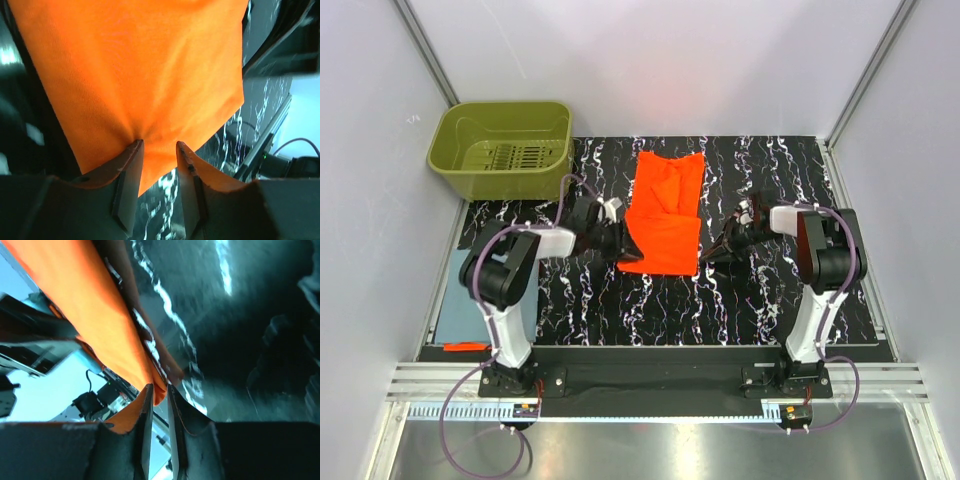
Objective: Fold and stack the t-shirts
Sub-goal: Fold the tshirt
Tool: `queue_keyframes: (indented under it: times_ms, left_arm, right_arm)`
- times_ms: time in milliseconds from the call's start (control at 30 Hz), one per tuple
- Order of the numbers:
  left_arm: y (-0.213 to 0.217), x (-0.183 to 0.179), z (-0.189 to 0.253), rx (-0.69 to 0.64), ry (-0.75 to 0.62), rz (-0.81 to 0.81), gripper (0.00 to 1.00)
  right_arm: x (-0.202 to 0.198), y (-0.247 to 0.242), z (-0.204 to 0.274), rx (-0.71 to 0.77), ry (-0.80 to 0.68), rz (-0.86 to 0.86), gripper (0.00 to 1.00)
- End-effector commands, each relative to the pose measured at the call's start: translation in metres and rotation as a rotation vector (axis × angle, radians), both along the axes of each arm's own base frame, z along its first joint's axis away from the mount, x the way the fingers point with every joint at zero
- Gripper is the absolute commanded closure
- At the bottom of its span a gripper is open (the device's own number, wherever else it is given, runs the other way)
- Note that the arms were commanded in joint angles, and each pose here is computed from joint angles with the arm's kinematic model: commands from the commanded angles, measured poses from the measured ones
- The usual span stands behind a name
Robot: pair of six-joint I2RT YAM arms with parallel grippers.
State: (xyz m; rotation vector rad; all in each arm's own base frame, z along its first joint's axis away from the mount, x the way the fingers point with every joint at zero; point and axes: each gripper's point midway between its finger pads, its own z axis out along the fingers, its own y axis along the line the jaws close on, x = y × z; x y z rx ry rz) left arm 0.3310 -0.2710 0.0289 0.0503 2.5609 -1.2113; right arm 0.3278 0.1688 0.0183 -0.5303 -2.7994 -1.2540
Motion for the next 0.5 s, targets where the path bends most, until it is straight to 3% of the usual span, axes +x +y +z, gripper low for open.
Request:
queue_keyframes:
  times_ms: [0, 100, 133, 267, 367, 467]
  left_arm:
    - [0.010, -0.022, 0.004, 0.025, 0.011, 0.040, 0.60]
    - [0.006, -0.028, 0.038, -0.007, -0.033, 0.070, 0.51]
    - [0.012, -0.031, 0.036, 0.052, -0.019, 0.113, 0.47]
    - [0.032, -0.030, 0.071, 0.068, -0.035, 0.308, 0.37]
    - [0.046, -0.038, 0.082, 0.049, -0.035, 0.426, 0.36]
    - [0.063, -0.054, 0.068, 0.021, 0.051, 0.589, 0.36]
  right_arm:
    - [0.004, -0.006, 0.027, -0.048, -0.099, 0.013, 0.75]
    - [-0.004, -0.007, 0.045, -0.048, -0.112, 0.001, 0.74]
    - [-0.007, -0.007, 0.047, -0.050, -0.106, -0.012, 0.73]
    - [-0.019, -0.004, 0.056, -0.014, -0.086, -0.138, 0.54]
    - [-0.034, 0.005, 0.059, 0.014, -0.067, -0.221, 0.49]
    - [-0.048, 0.023, 0.055, 0.008, -0.056, -0.235, 0.47]
